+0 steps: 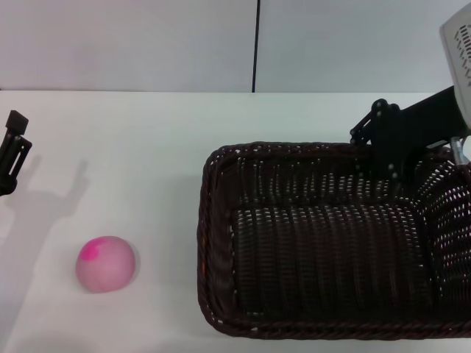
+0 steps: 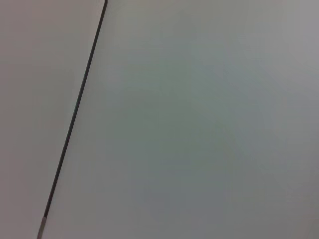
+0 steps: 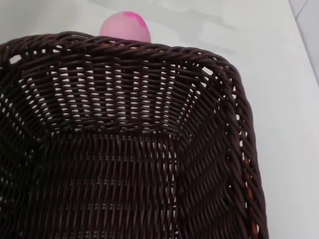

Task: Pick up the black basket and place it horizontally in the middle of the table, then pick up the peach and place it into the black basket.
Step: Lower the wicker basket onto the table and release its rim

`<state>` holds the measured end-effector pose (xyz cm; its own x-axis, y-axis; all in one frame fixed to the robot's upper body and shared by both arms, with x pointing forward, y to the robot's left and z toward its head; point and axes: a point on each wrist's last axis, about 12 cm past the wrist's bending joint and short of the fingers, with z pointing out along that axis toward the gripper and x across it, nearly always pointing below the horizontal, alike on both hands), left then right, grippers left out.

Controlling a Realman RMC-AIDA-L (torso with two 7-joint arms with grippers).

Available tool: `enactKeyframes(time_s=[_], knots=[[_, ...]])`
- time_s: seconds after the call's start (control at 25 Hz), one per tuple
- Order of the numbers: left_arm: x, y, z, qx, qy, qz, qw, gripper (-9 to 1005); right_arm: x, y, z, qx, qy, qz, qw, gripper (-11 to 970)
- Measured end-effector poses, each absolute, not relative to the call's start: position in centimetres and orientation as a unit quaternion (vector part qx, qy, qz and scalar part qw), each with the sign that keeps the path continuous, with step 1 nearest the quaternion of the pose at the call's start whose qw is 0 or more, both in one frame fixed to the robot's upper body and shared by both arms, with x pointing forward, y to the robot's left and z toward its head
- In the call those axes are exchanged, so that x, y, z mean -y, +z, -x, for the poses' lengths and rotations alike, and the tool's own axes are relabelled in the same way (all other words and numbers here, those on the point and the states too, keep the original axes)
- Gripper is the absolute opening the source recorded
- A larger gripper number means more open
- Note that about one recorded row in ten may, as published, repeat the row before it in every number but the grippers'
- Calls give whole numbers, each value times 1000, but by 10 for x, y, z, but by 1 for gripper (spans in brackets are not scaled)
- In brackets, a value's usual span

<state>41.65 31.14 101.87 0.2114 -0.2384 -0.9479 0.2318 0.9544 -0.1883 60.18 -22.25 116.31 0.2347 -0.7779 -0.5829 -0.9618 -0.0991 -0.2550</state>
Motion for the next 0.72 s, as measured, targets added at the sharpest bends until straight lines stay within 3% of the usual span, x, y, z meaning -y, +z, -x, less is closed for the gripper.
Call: enactKeyframes(time_s=[0.6, 0.72], knots=[[-311, 1020, -418, -606, -152, 1, 781, 767, 224, 1153, -600, -606, 156, 712, 318, 251], [-312, 1020, -418, -606, -152, 1, 781, 767, 226, 1154, -597, -606, 163, 704, 333, 344]])
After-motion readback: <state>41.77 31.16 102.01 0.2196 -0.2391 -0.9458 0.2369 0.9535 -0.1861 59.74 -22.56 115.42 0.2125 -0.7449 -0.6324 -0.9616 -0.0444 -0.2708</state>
